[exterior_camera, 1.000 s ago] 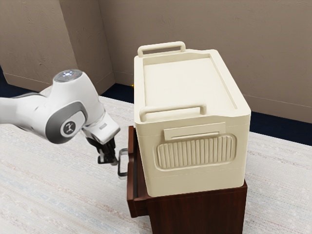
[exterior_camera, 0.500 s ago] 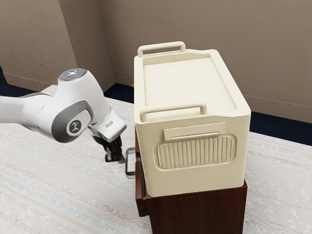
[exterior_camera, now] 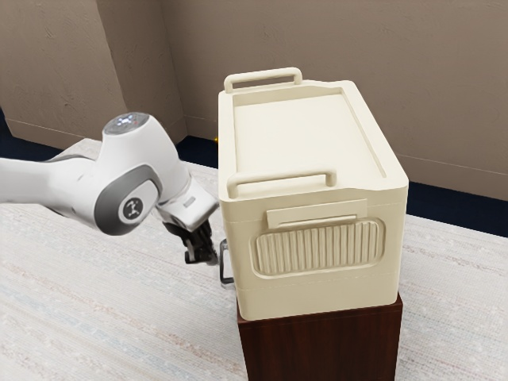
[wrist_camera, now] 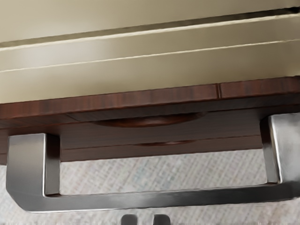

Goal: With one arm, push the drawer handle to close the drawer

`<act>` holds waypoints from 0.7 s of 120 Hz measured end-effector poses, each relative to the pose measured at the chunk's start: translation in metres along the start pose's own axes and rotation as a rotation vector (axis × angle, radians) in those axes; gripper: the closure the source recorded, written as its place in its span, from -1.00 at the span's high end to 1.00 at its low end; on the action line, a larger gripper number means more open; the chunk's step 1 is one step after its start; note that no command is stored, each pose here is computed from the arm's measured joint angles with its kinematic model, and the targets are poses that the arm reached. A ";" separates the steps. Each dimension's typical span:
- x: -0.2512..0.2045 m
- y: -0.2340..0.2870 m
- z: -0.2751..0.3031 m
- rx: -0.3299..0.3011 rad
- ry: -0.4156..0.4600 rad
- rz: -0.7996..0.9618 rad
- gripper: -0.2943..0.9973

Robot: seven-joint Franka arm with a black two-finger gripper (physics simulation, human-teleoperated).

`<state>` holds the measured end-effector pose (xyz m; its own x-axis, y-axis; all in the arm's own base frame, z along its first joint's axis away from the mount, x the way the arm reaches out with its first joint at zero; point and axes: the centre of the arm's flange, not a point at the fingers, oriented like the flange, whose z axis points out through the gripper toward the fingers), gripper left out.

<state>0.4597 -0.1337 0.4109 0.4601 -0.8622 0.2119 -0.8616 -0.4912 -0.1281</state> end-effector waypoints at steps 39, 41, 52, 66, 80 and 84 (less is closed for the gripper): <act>-0.039 0.043 -0.068 0.018 -0.082 -0.097 -0.24; -0.040 0.043 -0.071 0.011 -0.086 -0.106 -0.18; -0.031 0.037 -0.104 -0.003 -0.093 -0.163 0.08; -0.037 0.030 -0.124 -0.029 -0.127 -0.266 0.27; -0.042 0.029 -0.127 -0.054 -0.158 -0.341 0.39; -0.043 0.029 -0.126 -0.058 -0.164 -0.360 0.41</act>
<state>0.3883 -0.0951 0.5204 0.7587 -0.6471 0.0750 -0.6478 -0.7616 -0.0177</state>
